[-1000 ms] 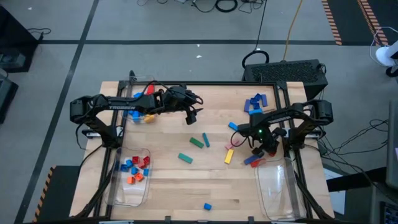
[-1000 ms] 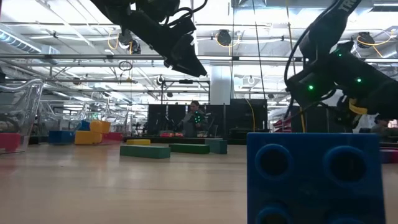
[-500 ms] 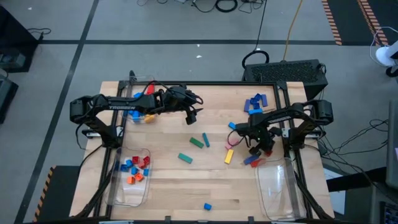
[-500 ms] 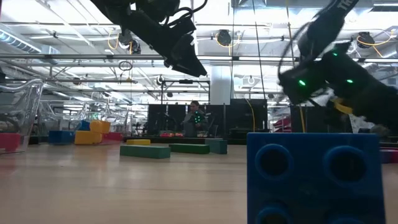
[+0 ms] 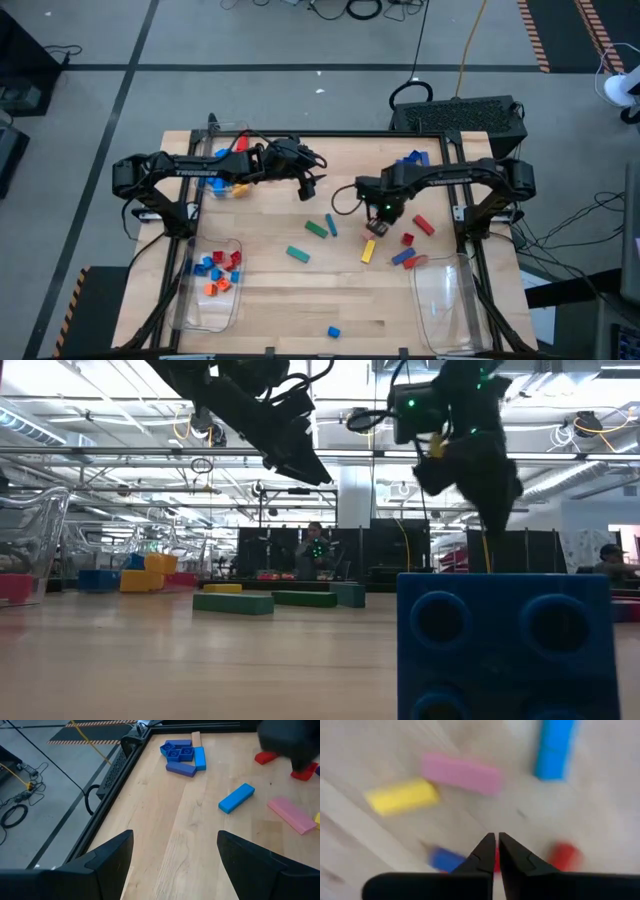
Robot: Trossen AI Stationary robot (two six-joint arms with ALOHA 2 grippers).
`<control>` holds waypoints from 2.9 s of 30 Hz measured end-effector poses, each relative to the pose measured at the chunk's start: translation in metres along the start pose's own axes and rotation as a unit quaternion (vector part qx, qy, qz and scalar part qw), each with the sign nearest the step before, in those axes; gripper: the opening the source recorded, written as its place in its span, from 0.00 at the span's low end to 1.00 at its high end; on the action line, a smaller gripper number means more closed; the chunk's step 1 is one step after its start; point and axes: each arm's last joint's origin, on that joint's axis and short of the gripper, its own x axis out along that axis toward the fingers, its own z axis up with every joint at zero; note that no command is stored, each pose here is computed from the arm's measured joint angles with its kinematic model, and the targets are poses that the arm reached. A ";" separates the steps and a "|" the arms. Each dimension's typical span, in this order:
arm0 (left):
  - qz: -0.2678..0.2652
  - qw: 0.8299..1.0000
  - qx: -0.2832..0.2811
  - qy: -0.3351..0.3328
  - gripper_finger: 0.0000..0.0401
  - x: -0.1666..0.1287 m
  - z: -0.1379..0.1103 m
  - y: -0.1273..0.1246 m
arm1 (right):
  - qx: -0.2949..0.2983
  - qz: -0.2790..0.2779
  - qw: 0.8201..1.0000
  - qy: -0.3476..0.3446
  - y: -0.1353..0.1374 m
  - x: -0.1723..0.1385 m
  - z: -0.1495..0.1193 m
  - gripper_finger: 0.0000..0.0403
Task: Sort blocks by size
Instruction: Put the red four stud game piece into the bottom left transparent bin
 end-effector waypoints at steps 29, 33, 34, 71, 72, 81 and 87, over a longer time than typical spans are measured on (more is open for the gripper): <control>0.000 1.000 0.000 0.000 0.72 0.000 0.000 0.000 | -0.067 -0.035 0.987 0.144 -0.011 0.076 -0.028 0.69; 0.000 1.000 0.000 0.000 0.72 0.000 0.000 0.000 | -0.072 -0.037 0.987 0.141 -0.008 0.080 -0.032 0.61; 0.000 1.000 0.000 0.000 0.72 0.000 0.000 0.000 | -0.071 -0.035 0.988 0.136 -0.007 0.081 -0.032 0.57; 0.001 0.973 0.230 -0.017 0.72 -0.027 -0.005 -0.108 | -0.186 0.241 0.870 -0.388 0.018 -0.004 0.048 0.27; 0.000 0.971 0.237 -0.018 0.72 -0.028 -0.005 -0.110 | -0.190 0.252 0.865 -0.391 0.017 -0.006 0.049 0.27; -0.010 0.964 0.266 -0.029 0.72 -0.032 -0.004 -0.121 | -0.231 0.340 0.801 -0.434 0.014 -0.025 0.059 0.27; -0.005 0.965 0.258 -0.054 0.72 -0.032 0.001 -0.121 | -0.249 0.374 0.770 -0.453 0.019 -0.034 0.059 0.27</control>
